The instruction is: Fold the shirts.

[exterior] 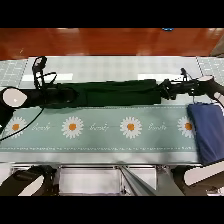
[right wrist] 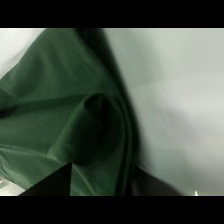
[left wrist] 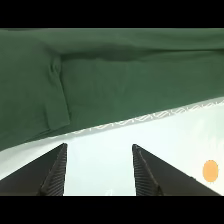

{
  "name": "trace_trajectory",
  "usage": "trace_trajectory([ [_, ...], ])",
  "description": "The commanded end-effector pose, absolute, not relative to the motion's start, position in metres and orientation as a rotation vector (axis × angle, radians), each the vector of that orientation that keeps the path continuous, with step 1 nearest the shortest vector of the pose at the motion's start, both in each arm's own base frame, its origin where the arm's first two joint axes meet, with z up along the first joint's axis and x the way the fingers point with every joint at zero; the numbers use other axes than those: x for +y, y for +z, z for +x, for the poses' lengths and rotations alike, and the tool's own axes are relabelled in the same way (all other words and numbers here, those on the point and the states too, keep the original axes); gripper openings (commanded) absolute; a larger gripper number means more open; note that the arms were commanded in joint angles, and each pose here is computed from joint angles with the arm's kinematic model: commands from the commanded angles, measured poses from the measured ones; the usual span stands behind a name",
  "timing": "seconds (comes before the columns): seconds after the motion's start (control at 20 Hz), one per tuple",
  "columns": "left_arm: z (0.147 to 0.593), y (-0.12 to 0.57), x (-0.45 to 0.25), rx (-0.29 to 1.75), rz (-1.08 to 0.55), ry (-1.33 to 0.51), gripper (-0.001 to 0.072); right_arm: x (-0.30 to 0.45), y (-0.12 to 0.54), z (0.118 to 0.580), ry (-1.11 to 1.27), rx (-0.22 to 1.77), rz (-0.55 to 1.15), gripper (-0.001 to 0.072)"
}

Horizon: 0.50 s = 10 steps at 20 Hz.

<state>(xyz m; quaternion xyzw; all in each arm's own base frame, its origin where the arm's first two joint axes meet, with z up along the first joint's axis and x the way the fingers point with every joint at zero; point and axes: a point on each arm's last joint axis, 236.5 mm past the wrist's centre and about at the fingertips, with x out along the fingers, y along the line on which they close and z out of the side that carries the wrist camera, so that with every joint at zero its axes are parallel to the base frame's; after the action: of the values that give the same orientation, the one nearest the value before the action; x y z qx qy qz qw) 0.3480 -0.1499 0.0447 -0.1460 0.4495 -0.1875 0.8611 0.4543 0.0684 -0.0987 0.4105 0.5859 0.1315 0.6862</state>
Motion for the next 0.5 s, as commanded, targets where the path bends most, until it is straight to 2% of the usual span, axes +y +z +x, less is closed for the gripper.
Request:
trace_trajectory([
  [0.0, 0.354, 0.049, -0.154, 0.905, -0.304, -0.395, 0.0499, 0.093, -0.101, 0.468, 0.329, 1.321, 0.88, 0.0367],
  [0.05, 0.358, 0.051, -0.153, 0.888, -0.306, -0.389, 0.0498, 0.1, -0.096, 0.473, 0.351, 1.306, 0.85, 0.0175],
  [0.1, 0.362, 0.054, -0.152, 0.867, -0.31, -0.383, 0.0497, 0.107, -0.091, 0.476, 0.384, 1.296, 0.819, 0.002],
  [0.15, 0.367, 0.058, -0.153, 0.843, -0.326, -0.378, 0.0458, 0.113, -0.083, 0.475, 0.421, 1.301, 0.801, 0.0018],
  [0.2, 0.371, 0.061, -0.154, 0.826, -0.353, -0.376, 0.0217, 0.114, -0.074, 0.472, 0.451, 1.314, 0.773, 0.0018],
  [0.25, 0.374, 0.064, -0.156, 0.811, -0.37, -0.377, 0.0039, 0.11, -0.066, 0.468, 0.454, 1.32, 0.725, 0.0018],
  [0.45, 0.391, 0.058, -0.184, 0.826, -0.412, -0.412, 0.0031, 0.064, -0.017, 0.439, 0.346, 1.325, 0.459, 0.0017],
])
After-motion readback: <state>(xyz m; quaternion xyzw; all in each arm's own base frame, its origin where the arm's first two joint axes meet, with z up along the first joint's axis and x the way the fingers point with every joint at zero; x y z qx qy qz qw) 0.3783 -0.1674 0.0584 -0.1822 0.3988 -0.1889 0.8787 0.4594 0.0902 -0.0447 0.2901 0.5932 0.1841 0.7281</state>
